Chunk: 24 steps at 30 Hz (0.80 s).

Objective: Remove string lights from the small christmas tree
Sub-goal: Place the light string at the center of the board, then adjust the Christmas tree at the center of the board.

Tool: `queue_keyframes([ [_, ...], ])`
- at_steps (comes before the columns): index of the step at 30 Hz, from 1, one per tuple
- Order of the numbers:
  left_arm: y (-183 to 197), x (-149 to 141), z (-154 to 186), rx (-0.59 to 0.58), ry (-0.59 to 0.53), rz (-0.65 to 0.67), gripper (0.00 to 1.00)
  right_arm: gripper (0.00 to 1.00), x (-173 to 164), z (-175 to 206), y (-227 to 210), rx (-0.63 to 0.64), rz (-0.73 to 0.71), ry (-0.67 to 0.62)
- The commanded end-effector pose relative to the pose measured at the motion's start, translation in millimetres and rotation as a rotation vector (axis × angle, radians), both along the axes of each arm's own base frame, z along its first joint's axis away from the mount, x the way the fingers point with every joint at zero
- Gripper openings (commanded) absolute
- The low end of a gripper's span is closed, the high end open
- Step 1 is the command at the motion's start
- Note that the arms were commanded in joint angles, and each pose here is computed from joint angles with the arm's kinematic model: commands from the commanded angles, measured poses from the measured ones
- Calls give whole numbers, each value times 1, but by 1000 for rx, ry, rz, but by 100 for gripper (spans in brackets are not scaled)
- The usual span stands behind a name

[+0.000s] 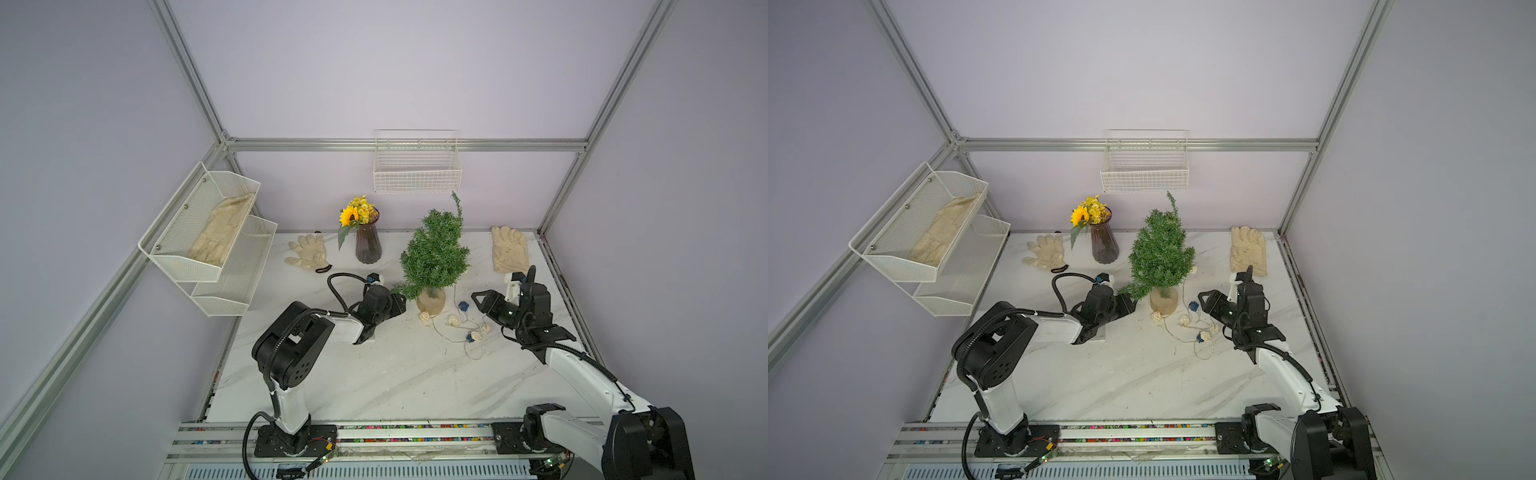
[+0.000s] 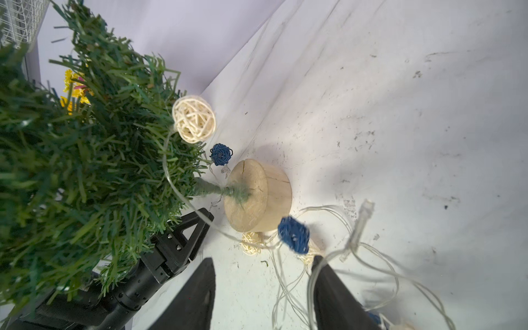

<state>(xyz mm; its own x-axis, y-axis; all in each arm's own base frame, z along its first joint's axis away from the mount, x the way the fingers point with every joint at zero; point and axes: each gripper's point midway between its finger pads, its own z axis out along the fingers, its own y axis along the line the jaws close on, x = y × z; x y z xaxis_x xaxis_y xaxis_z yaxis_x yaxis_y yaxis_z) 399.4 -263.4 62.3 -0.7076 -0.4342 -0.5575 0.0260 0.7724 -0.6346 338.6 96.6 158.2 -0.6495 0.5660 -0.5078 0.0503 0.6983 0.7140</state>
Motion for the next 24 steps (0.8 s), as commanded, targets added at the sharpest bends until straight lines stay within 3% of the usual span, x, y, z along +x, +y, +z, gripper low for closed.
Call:
queue_keyframes([
  [1, -4, -12, 9, -7, -21, -52, 55, 58, 14, -2, 6, 23, 24, -4],
  [6, -10, -21, 10, -24, -14, -69, 55, 58, 43, -16, 16, 80, 45, 12],
  [12, -30, -21, 8, -65, -14, -104, 55, 54, 69, -62, 34, 208, 76, 80],
  [15, -44, -17, 3, -103, 12, -130, 55, 52, 71, -81, 57, 276, 126, 115],
  [19, -47, -9, 5, -112, -16, -123, 56, 51, 70, -99, 85, 275, 176, 133],
  [24, -47, 1, 4, -127, -5, -136, 56, 50, 66, -103, 90, 303, 171, 134],
])
